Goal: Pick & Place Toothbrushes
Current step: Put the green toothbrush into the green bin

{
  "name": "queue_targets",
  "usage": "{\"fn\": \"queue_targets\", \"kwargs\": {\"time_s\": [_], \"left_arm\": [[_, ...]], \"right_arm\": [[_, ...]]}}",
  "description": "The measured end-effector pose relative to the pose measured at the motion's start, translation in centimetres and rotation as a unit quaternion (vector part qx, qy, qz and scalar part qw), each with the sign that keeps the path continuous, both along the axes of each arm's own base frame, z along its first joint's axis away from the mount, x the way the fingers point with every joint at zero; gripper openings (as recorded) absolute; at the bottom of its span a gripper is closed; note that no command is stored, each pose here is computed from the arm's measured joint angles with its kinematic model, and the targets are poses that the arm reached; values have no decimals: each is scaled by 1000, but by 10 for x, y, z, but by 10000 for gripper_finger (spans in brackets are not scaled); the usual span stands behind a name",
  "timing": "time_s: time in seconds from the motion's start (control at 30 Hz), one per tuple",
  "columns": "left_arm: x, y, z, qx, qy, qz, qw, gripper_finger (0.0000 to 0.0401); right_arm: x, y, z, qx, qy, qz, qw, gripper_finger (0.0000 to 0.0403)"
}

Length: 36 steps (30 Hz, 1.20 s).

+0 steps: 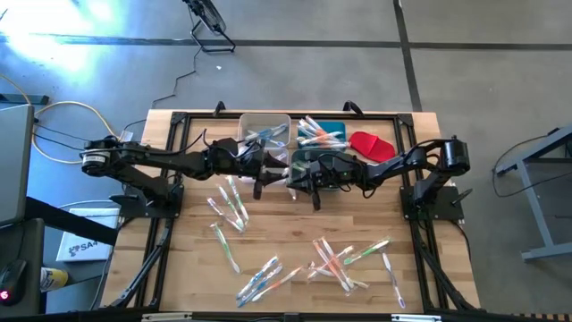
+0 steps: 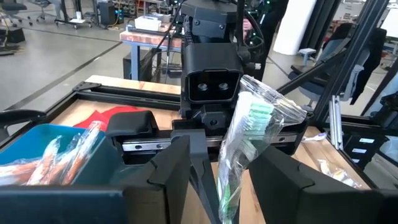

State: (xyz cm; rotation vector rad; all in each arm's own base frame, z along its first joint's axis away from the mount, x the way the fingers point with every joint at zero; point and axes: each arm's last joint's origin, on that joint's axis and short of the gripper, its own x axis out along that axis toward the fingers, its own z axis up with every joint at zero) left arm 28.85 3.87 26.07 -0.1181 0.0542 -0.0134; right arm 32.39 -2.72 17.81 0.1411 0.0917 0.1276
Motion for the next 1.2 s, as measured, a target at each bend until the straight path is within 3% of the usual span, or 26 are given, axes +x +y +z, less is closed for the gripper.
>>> {"fn": "queue_targets", "kwargs": {"time_s": [0.37,0.67,0.93,1.2], "left_arm": [[0,0,-1,-1,4,0,1000,152],[-13,-1,9,16,19,1,1000,152],[-27,-4,17,24,40,0,999,152],[-28,-4,17,24,42,0,999,152]], "right_arm": [[0,0,0,0,0,-3,1000,21],[-11,-6,10,-20,54,-79,995,21],[-33,-15,28,-74,119,-192,971,20],[-57,-36,33,-53,207,-254,943,20]]}}
